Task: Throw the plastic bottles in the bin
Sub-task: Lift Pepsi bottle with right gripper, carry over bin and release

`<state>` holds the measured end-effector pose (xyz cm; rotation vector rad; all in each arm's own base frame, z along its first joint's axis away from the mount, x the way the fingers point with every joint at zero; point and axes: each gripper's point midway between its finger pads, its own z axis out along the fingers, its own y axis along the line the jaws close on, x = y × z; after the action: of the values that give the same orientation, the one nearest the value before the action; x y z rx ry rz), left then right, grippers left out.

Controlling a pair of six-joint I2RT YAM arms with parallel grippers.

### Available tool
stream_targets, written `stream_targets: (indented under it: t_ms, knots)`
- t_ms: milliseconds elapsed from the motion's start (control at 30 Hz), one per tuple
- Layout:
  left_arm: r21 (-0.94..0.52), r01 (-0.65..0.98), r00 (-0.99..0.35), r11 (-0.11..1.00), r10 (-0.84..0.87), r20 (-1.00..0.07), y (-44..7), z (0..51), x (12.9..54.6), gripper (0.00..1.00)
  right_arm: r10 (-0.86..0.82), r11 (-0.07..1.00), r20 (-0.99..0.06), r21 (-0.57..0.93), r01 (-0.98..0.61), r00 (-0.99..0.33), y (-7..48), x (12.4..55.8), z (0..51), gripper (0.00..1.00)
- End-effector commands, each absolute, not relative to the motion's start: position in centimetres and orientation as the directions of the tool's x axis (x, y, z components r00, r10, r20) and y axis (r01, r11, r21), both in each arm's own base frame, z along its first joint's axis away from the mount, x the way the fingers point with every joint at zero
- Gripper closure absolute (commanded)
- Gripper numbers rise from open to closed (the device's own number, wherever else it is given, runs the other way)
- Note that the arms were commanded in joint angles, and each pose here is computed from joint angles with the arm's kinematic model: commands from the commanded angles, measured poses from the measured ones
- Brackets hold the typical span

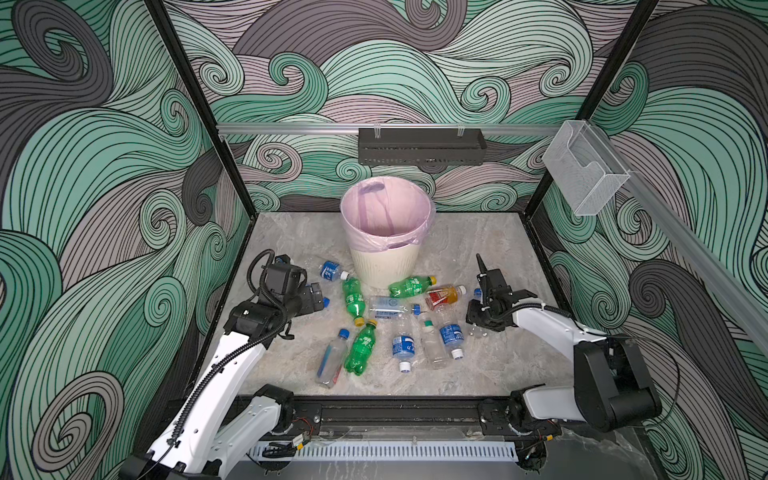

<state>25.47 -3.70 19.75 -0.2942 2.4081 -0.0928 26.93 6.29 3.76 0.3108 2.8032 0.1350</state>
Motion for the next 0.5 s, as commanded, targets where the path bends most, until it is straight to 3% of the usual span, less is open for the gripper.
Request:
stream_targets:
  t_ms: [0, 267, 467]
  knots:
    - [-0.146, -0.227, -0.715, 0.963, -0.267, -0.647, -3.2, 19.7, 25.8, 0.01, 0.218, 0.975, -0.330, 0.115, 0.191, -0.918, 5.9, 27.2, 5.3, 0.45]
    - [-0.130, -0.280, -0.711, 0.951, -0.297, -0.638, -2.5, 19.3, 25.8, 0.01, 0.180, 0.979, -0.395, 0.159, 0.126, -0.901, 6.5, 27.4, 8.5, 0.45]
    - [-0.112, -0.305, -0.718, 0.946, -0.306, -0.625, -2.2, 18.7, 25.8, 0.01, 0.175, 0.952, -0.482, 0.304, 0.024, -0.859, 8.9, 27.7, 12.5, 0.45]
